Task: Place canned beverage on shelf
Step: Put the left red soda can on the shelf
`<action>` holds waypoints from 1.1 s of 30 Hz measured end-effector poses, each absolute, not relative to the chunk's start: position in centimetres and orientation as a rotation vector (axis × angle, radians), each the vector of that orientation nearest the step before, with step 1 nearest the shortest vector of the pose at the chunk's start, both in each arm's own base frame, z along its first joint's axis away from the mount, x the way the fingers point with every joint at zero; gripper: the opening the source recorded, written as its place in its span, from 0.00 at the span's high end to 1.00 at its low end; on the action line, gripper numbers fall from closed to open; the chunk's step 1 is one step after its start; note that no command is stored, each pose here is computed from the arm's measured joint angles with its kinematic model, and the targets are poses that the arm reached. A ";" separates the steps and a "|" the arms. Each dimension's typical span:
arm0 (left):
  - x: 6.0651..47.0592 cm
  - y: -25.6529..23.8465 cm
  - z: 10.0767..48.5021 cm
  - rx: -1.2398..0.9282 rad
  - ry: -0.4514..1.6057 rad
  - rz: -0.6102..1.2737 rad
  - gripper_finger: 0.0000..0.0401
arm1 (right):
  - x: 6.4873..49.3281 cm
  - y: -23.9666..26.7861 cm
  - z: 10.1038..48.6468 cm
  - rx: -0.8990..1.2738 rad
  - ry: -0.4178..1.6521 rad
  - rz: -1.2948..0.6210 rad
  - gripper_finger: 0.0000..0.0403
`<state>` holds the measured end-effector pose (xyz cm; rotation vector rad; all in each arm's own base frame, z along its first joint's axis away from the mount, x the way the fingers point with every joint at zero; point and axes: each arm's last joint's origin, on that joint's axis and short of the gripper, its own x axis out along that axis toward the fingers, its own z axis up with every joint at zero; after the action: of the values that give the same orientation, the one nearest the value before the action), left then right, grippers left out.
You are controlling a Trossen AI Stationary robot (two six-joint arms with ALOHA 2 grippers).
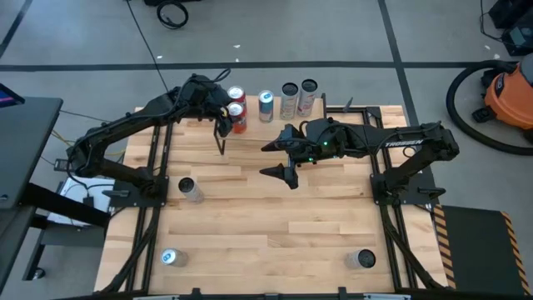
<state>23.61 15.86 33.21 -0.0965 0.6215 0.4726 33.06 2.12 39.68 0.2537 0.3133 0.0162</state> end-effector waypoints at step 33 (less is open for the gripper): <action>21.5 17.2 35.1 0.057 0.669 0.312 0.22 | 33.1 2.1 39.7 0.254 0.314 0.016 0.08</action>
<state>21.51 17.22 35.14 0.0566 0.6688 0.3118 33.06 2.11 39.67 0.2537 0.3136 0.0155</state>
